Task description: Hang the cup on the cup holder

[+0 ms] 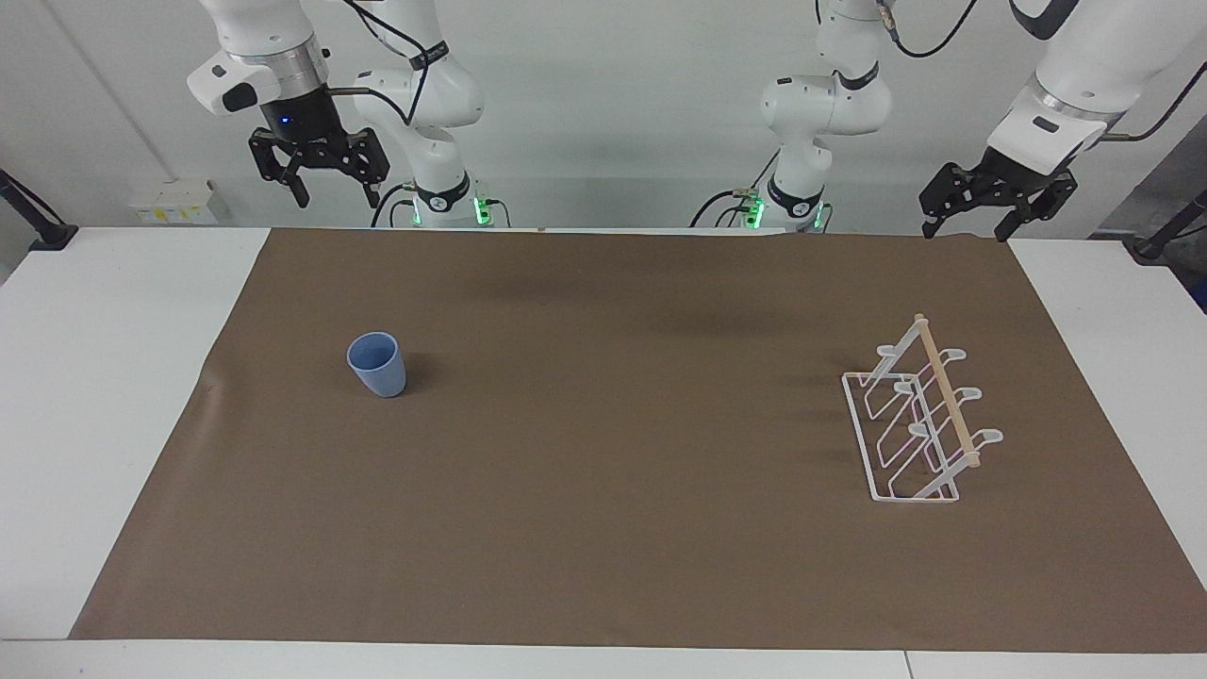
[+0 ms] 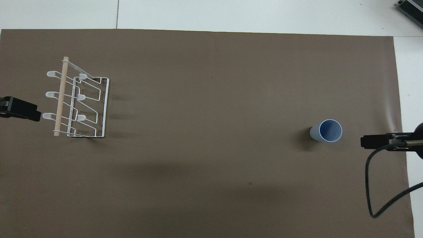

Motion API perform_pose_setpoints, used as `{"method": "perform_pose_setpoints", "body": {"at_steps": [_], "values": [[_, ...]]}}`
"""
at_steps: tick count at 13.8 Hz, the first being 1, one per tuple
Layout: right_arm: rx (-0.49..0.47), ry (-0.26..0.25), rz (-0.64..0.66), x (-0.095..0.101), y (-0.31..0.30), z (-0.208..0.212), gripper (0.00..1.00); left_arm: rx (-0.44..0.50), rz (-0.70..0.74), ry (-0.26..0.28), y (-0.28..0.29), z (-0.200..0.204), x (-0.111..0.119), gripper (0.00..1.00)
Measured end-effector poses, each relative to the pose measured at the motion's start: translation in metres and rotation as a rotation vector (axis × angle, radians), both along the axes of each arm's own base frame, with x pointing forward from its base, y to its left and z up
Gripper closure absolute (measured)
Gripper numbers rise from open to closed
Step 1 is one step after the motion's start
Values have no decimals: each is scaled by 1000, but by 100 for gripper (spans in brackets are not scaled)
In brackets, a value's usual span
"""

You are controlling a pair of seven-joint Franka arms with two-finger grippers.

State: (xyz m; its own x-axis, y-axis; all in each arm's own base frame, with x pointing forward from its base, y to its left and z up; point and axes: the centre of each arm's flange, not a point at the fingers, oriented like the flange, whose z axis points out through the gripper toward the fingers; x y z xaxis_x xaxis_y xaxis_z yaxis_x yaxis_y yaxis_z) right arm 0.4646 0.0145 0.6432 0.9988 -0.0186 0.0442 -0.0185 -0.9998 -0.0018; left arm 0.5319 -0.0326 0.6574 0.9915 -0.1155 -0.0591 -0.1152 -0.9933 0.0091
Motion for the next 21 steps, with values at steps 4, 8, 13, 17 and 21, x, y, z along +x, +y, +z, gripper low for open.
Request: {"method": "perform_pose_setpoints", "body": {"at_steps": [4, 8, 13, 17, 21], "values": [[0, 65, -5, -9, -3, -3, 0, 0, 0, 0, 0, 0, 0, 0], [8, 59, -19, -9, -16, -3, 0, 0, 0, 0, 0, 0, 0, 0], [6, 32, -7, -2, -10, -9, 0, 0, 0, 0, 0, 0, 0, 0], [3, 42, 87, 10, -8, -48, 0, 0, 0, 0, 0, 0, 0, 0], [3, 54, 110, 18, -8, -103, 0, 0, 0, 0, 0, 0, 0, 0]]}}
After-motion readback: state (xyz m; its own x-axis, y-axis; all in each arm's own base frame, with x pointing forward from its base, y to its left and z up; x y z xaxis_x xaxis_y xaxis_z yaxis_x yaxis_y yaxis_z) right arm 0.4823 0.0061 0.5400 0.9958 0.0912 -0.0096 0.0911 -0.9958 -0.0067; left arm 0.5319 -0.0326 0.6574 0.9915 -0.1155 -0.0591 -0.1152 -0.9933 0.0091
